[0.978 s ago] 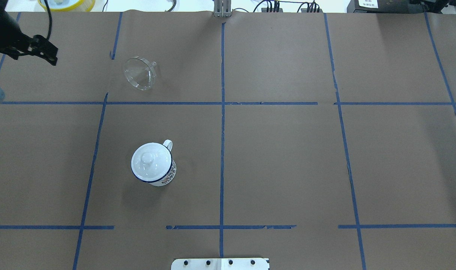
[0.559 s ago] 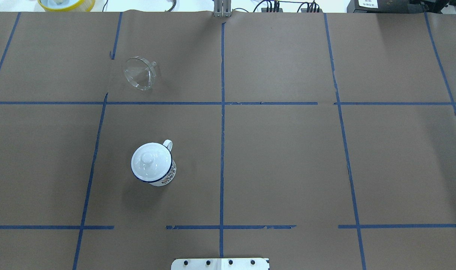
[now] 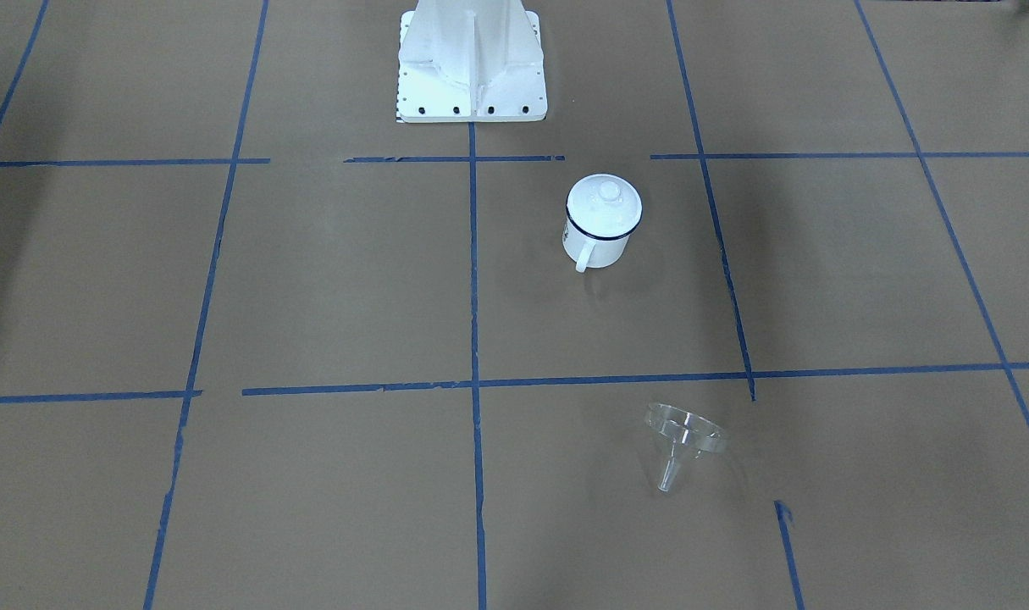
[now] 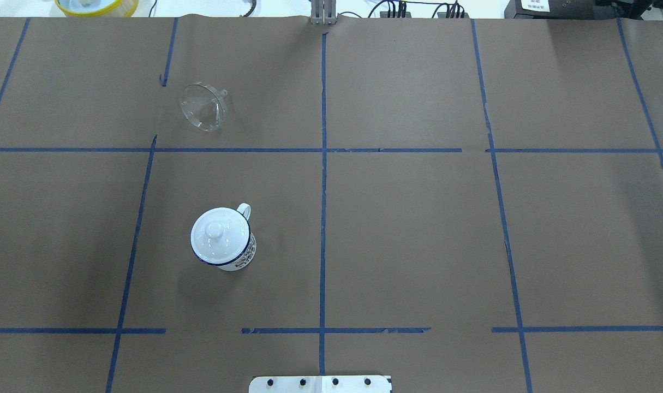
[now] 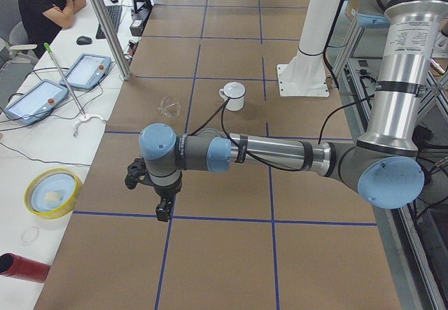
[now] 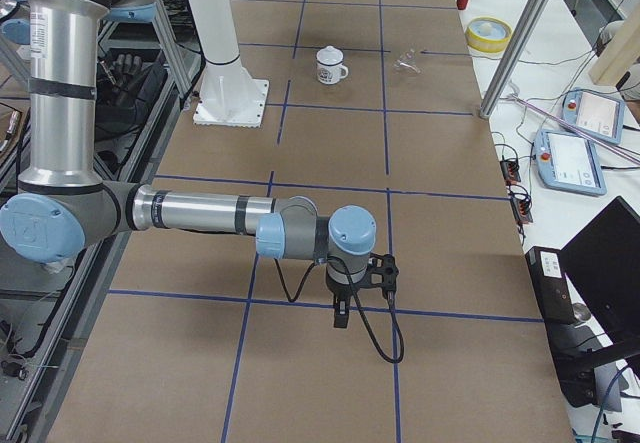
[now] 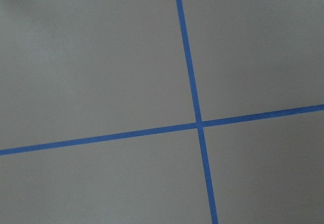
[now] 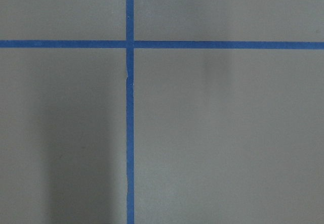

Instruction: Remove funnel from cup

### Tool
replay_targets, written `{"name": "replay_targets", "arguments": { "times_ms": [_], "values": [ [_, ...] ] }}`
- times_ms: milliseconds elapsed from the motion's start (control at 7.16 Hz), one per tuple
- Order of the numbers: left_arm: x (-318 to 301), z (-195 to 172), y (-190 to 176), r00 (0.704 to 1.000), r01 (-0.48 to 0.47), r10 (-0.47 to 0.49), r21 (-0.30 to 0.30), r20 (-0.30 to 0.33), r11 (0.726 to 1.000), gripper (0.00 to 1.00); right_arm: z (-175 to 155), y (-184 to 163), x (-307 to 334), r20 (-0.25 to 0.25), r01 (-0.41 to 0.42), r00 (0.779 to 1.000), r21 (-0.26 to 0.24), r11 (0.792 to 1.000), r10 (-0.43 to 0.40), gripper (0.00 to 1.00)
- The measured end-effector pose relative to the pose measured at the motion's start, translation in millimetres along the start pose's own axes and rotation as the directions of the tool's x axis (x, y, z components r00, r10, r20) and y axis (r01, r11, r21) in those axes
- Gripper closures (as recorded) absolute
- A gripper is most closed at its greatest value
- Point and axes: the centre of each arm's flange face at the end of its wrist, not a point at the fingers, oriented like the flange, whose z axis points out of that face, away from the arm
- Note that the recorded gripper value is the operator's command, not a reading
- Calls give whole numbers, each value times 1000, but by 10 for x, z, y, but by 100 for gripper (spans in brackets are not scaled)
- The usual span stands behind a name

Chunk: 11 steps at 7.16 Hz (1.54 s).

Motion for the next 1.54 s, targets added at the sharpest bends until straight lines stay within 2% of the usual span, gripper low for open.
{"name": "replay_targets", "arguments": {
  "times_ms": [698, 1536],
  "values": [
    [-106, 180, 545, 999, 43, -43, -31, -12, 999, 0, 0, 0, 0, 0, 0, 1000, 0, 1000, 0, 0],
    [-104, 195, 565, 999, 44, -45, -34, -12, 998, 0, 0, 0, 0, 0, 0, 1000, 0, 1000, 0, 0]
  ]
}}
